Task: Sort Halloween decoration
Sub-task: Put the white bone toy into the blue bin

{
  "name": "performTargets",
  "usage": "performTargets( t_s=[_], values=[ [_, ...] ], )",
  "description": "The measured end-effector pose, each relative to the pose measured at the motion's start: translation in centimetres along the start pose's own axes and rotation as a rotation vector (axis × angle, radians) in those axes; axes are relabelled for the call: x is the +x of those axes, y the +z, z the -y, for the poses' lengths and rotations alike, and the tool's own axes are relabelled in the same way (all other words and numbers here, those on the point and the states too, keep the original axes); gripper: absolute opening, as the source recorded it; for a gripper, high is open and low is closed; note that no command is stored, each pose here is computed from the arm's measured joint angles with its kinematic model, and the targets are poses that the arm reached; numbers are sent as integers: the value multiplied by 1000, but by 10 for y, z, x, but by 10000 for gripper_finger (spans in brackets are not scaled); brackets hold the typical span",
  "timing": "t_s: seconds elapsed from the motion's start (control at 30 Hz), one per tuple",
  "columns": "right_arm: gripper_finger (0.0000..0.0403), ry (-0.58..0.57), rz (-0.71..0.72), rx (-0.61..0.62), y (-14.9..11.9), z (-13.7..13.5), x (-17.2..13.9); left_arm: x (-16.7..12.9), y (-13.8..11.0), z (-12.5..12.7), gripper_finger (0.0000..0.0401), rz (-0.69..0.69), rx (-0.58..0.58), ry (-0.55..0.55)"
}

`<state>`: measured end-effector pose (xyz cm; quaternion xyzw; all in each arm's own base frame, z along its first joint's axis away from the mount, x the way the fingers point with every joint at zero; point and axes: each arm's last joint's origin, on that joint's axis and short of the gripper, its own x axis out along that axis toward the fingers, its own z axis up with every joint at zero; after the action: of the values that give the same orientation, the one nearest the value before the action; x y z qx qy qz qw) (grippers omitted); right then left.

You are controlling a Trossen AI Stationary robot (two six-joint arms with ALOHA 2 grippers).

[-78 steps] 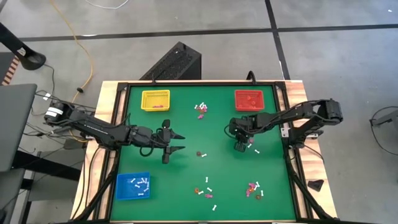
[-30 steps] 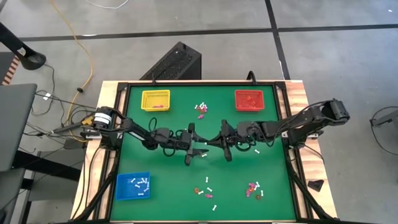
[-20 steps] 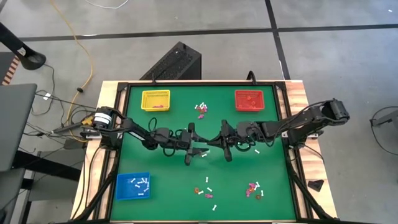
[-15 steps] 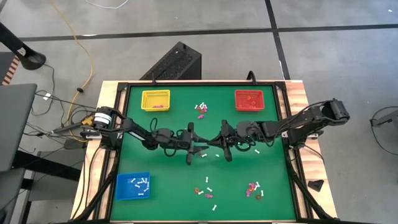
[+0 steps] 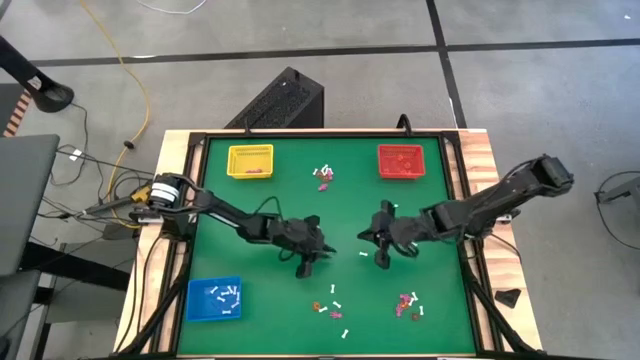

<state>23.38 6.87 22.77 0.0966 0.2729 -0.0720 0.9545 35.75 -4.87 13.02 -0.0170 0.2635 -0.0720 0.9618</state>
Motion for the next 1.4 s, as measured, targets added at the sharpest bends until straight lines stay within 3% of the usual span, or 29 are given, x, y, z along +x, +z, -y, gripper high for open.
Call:
performTargets(
  t_s=[0.17, 0.3, 0.7, 0.9, 1.4],
  values=[
    [28, -123, 29, -34, -12, -14, -15, 5, 19, 7, 124, -103, 62, 105],
    [28, -119, 34, -59, -16, -21, -19, 5, 24, 7, 138, -128, 41, 111],
    [31, -121, 0, -94, -21, -22, -20, 17, 15, 5, 139, -121, -16, 139],
    [31, -124, -8, -101, -22, -22, -20, 17, 6, 4, 139, -190, -15, 150],
    [32, -132, -4, -94, -21, -20, -19, 22, 2, 3, 139, -193, -8, 160]
  ],
)
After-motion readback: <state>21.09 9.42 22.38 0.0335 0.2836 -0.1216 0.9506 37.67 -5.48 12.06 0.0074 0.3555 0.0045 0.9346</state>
